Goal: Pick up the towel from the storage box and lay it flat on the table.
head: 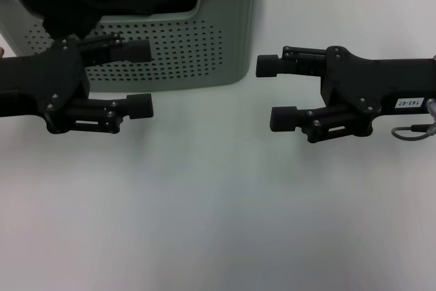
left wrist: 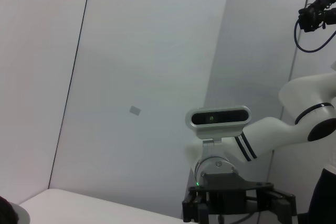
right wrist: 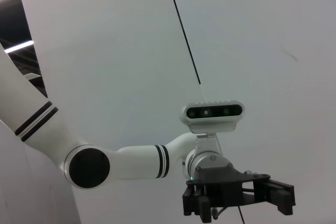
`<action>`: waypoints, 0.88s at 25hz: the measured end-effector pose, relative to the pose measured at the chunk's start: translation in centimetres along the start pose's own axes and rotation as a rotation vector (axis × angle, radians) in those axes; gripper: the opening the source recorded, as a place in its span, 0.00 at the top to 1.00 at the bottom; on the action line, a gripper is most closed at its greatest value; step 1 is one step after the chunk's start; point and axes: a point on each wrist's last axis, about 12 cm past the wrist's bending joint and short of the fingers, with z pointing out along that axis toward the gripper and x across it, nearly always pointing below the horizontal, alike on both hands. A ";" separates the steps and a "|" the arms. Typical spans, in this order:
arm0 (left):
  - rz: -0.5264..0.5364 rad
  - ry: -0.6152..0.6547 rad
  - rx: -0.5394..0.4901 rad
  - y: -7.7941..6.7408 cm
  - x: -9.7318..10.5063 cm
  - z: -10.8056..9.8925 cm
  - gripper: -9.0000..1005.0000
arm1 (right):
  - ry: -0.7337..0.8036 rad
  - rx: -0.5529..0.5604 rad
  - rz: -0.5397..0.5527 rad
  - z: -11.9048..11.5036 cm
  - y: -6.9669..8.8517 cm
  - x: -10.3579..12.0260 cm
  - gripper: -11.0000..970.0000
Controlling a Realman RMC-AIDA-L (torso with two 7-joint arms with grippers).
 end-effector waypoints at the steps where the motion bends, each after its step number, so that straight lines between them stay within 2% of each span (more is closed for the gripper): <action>1: 0.000 0.000 0.000 0.0 0.0 0.0 0.12 | 0.000 0.000 0.000 0.0 0.0 0.0 0.10; 22: 0.004 0.000 -0.003 0.1 -0.1 0.1 0.15 | -0.001 0.000 -0.001 0.0 0.0 0.0 0.10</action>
